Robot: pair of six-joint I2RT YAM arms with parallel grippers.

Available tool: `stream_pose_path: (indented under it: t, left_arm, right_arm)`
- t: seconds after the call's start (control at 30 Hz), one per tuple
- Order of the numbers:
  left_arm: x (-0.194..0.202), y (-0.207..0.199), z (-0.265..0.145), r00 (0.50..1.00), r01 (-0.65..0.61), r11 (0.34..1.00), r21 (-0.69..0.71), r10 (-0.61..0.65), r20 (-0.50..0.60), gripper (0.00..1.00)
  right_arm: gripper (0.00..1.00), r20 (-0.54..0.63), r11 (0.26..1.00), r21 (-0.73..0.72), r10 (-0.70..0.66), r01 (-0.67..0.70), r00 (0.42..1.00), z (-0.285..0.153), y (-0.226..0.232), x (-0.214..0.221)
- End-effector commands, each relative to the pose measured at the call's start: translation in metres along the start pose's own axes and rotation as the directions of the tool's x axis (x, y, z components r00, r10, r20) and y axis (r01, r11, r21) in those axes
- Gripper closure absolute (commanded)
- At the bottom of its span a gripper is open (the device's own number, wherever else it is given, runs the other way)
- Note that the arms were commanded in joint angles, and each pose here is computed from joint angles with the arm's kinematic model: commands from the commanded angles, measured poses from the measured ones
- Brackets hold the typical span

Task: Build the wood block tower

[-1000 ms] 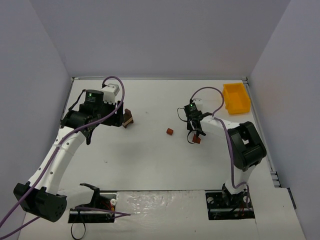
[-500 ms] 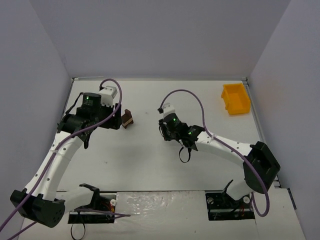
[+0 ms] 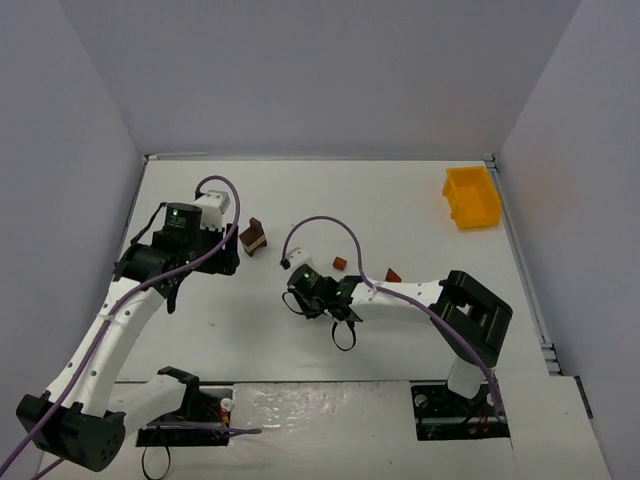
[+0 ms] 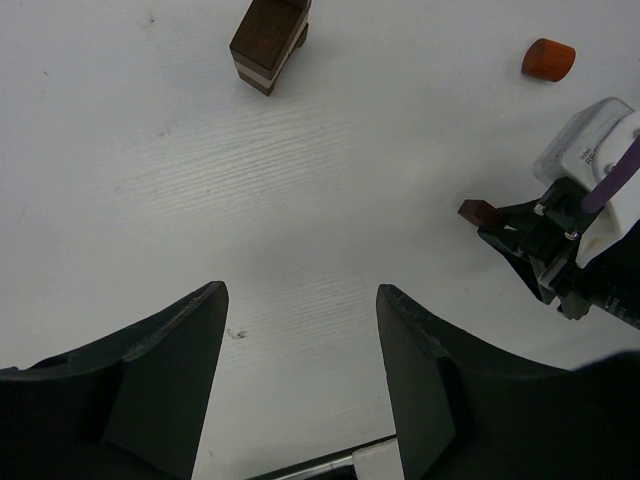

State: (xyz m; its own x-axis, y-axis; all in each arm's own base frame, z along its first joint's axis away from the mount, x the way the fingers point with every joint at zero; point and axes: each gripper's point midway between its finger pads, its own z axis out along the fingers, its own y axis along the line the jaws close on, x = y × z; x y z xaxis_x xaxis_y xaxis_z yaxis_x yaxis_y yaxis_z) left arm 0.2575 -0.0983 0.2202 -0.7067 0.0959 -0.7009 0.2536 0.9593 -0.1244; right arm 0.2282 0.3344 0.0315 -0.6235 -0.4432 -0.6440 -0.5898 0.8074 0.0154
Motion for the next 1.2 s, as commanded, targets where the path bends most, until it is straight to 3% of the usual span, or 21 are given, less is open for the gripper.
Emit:
stream_pose_path:
  t: [0.0,0.2,0.4,0.5,0.6,0.73,0.87,1.03,1.17]
  left_arm:
    - [-0.006,0.0,-0.005,0.999,0.017,1.0,0.001,-0.017,0.047,0.42]
    - [0.007,-0.004,0.003,1.0,0.014,1.0,0.025,-0.014,0.005,0.42]
    - [0.011,-0.011,0.011,1.0,0.018,0.998,0.057,-0.017,-0.007,0.42]
    - [0.009,-0.025,0.013,1.0,0.0,0.995,0.1,0.0,0.001,0.42]
    - [0.01,-0.042,0.018,0.998,-0.063,0.988,0.138,0.062,0.01,0.42]
    - [0.017,-0.071,0.033,0.979,-0.199,0.959,0.2,0.205,-0.006,0.41]
    - [0.023,-0.095,0.048,0.952,-0.292,0.923,0.251,0.304,-0.01,0.34]
    - [0.028,-0.127,0.068,0.924,-0.362,0.872,0.329,0.381,0.008,0.3]
    - [0.039,-0.14,0.086,0.893,-0.415,0.829,0.375,0.45,-0.008,0.28]
  right_arm:
    - [0.85,0.085,1.0,-0.025,0.02,-0.018,0.996,0.0,0.011,-0.023]
    - [0.67,0.076,0.999,-0.032,0.004,-0.001,0.997,0.001,0.014,-0.02]
    - [0.62,0.08,0.999,-0.04,-0.009,0.012,0.997,-0.002,0.015,-0.021]
    - [0.57,0.146,0.999,-0.051,0.005,0.003,0.989,-0.021,0.014,-0.042]
    - [0.41,0.235,0.998,-0.067,0.026,-0.01,0.972,-0.052,0.009,-0.069]
    - [0.2,0.301,0.995,-0.029,0.103,-0.099,0.948,-0.081,-0.038,-0.089]
    - [0.01,0.341,0.976,0.07,0.169,-0.205,0.925,-0.104,-0.1,-0.093]
    - [0.0,0.384,0.917,0.192,0.257,-0.349,0.887,-0.14,-0.178,-0.079]
    - [0.0,0.461,0.835,0.262,0.332,-0.484,0.823,-0.173,-0.235,-0.069]
